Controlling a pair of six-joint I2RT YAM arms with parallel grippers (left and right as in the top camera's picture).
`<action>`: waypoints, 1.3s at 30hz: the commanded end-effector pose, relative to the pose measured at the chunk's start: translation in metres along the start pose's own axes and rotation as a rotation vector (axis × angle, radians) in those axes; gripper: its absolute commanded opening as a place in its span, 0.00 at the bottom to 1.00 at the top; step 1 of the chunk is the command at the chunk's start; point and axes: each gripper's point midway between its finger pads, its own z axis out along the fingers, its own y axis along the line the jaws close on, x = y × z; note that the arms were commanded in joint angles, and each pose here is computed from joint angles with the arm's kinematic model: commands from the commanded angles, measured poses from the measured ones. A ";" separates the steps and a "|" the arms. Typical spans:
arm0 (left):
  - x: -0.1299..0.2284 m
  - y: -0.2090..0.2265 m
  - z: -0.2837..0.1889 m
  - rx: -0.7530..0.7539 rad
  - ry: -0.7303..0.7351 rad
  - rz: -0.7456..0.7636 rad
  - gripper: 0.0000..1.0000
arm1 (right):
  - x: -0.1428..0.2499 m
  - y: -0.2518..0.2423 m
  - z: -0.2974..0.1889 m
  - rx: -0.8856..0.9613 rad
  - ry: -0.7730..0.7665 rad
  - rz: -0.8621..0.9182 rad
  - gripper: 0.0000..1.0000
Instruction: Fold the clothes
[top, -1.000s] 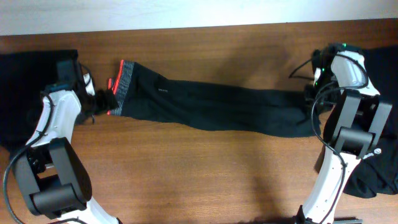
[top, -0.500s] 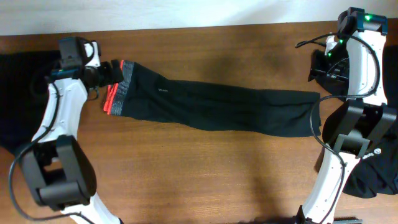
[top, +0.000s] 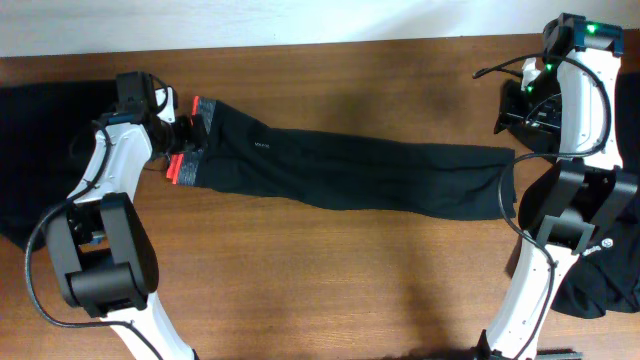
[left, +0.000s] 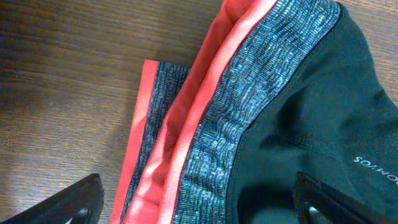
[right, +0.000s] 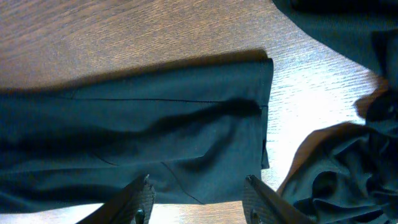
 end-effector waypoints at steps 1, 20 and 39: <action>0.006 -0.003 0.015 0.039 0.028 0.010 0.96 | -0.003 0.004 -0.009 -0.013 -0.027 -0.011 0.49; 0.023 -0.029 0.032 0.212 0.098 -0.007 0.64 | -0.002 0.004 -0.009 -0.013 -0.023 -0.011 0.49; 0.013 -0.026 -0.045 0.548 0.104 -0.184 0.00 | -0.002 0.004 -0.009 -0.013 -0.022 -0.010 0.49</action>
